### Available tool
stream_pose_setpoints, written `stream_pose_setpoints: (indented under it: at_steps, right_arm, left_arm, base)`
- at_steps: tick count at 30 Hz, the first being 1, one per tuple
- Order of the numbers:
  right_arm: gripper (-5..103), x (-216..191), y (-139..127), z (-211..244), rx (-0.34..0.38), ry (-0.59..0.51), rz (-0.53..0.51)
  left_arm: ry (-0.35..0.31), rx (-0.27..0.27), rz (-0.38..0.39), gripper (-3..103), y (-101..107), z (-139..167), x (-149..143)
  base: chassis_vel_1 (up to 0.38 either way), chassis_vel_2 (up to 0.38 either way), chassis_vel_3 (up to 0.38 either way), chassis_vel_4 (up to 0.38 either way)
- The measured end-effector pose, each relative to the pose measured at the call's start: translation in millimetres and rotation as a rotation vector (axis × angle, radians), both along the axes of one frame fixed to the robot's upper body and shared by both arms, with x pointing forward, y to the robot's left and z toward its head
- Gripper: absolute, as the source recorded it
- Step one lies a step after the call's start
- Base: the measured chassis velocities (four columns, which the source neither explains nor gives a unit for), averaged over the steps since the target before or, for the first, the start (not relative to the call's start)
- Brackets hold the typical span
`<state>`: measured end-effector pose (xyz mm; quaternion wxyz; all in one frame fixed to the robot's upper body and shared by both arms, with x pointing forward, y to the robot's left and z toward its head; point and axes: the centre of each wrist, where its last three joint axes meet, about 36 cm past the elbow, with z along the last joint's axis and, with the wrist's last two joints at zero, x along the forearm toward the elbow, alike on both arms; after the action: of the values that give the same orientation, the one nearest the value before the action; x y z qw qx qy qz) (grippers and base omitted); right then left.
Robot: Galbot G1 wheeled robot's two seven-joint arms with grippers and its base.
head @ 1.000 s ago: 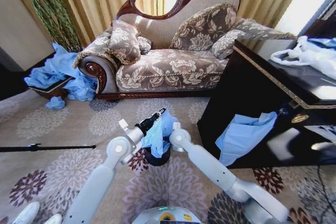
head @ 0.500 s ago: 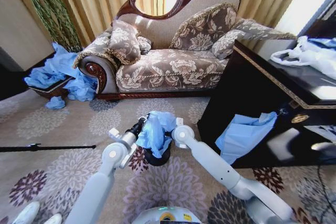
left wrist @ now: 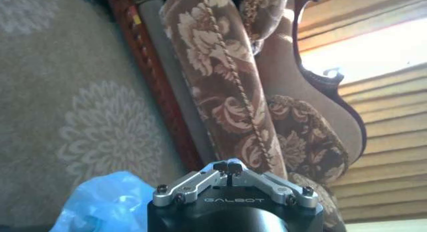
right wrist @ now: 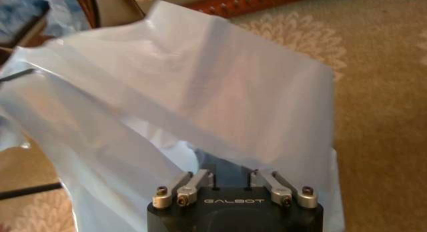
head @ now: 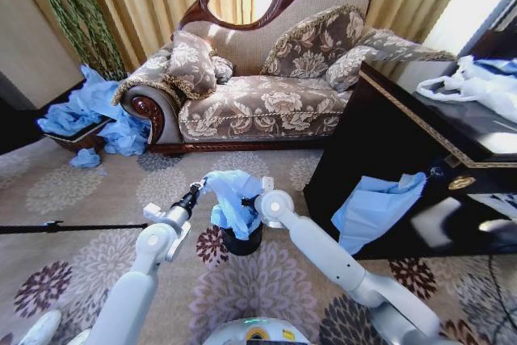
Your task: Place a garbage bag over the trash bin.
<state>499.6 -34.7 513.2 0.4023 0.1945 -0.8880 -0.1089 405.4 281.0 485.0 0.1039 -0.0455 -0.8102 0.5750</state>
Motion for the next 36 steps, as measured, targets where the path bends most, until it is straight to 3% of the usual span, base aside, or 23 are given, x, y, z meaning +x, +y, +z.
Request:
stream_pose_setpoints:
  at_steps: [5, 8, 11, 19, 23, 28, 31, 36]
  right_arm:
    - [44, -0.8, 5.9, -3.9, 0.064, -0.003, 0.0]
    - [61, 2.8, 14.9, -20.7, 0.123, 0.003, -0.006]
    - [66, 2.8, 20.8, -27.5, 0.153, 0.009, -0.008]
    - [96, 8.5, 38.8, -43.9, 0.176, 0.023, -0.02]
    - [100, 14.0, 42.6, -52.3, 0.187, 0.035, -0.034]
    - [93, 16.6, 35.2, -65.0, 0.196, 0.06, -0.06]
    - [97, 15.9, 29.9, -72.4, 0.2, 0.068, -0.078]
    - [86, 13.0, 28.6, -83.0, 0.191, 0.082, -0.09]
  left_arm:
    - [-0.025, 0.003, -0.015, 0, -2.6, 8.7, -2.9]
    - [-0.043, 0.001, -0.025, 0, -2.6, 14.7, -9.3]
    - [-0.045, 0.001, -0.029, 0, -3.1, 15.6, -12.9]
    - [-0.053, -0.006, -0.043, 0, -6.9, 15.4, -19.2]
    - [-0.053, -0.005, -0.043, 0, -7.1, 14.5, -20.3]
    - [-0.057, -0.003, -0.052, 0, -8.8, 14.5, -18.7]
    - [-0.056, -0.004, -0.06, 0, -10.8, 13.6, -17.6]
    - [-0.058, -0.007, -0.065, 0, -12.4, 13.2, -18.5]
  base:
    - [0.0, 0.0, 0.0, 0.0]
    - [0.0, 0.0, 0.0, 0.0]
    - [0.0, 0.0, 0.0, 0.0]
    - [0.0, 0.0, 0.0, 0.0]
    - [0.0, 0.0, 0.0, 0.0]
    - [0.0, 0.0, 0.0, 0.0]
    - [0.0, 0.0, 0.0, 0.0]
    - [0.0, 0.0, 0.0, 0.0]
